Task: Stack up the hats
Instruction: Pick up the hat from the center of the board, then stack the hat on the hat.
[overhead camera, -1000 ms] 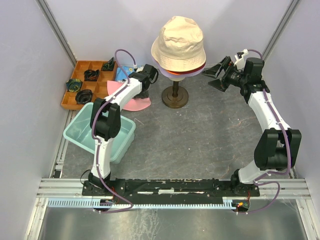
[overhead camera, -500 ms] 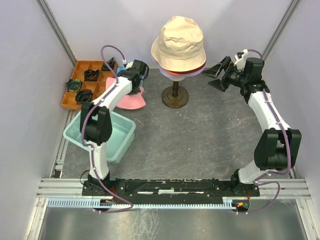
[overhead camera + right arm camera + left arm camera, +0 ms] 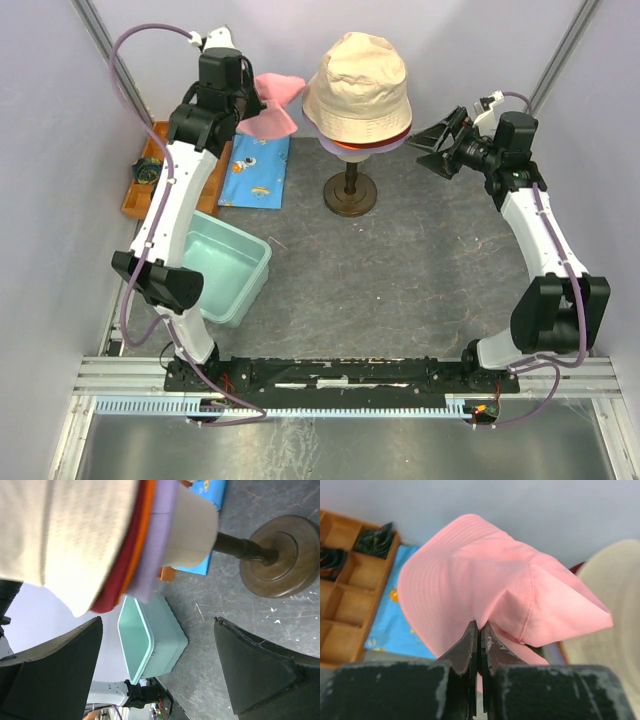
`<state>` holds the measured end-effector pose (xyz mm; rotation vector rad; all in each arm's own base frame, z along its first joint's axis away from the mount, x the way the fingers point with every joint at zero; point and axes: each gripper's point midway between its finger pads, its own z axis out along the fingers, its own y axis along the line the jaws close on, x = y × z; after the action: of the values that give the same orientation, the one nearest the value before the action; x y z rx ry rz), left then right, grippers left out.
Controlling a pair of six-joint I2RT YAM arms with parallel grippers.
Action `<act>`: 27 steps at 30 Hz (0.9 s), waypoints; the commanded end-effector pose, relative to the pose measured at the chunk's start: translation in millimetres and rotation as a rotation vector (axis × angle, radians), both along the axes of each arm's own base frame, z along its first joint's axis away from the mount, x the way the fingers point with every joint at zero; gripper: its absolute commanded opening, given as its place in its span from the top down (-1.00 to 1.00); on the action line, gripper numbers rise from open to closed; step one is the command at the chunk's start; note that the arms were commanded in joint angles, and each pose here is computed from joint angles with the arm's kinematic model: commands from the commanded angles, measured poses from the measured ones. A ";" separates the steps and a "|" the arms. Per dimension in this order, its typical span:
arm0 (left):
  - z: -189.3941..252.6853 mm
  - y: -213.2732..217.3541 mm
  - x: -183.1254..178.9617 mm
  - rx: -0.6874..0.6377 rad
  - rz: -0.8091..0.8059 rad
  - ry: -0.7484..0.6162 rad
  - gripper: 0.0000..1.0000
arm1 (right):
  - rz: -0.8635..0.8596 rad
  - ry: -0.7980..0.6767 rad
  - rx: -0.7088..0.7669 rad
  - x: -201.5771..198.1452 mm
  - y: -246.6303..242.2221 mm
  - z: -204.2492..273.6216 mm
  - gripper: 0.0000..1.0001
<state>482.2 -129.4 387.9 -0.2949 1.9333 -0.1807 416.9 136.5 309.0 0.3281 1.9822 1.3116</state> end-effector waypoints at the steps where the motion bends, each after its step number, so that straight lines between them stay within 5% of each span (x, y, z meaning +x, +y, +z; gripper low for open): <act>1: 88.0 -17.1 -19.2 -0.154 -0.110 -0.210 0.94 | 0.046 -0.189 0.009 -24.0 13.3 68.5 -0.99; 16: 188.5 5.8 -79.3 -0.537 -0.210 -0.434 0.94 | 0.251 -0.324 0.196 -87.0 110.5 178.1 -0.99; 19: 200.9 18.3 -89.8 -0.680 -0.219 -0.453 0.94 | 0.291 -0.332 0.245 -94.6 124.0 188.1 -0.99; 27: 130.0 16.3 -76.8 -1.262 -0.320 -0.224 0.94 | 0.334 -0.293 0.316 -99.9 142.9 193.5 -0.99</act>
<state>406.8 -84.4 518.4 -0.6693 1.4602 -1.1265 323.7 278.6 466.4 -0.0272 1.7404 1.7334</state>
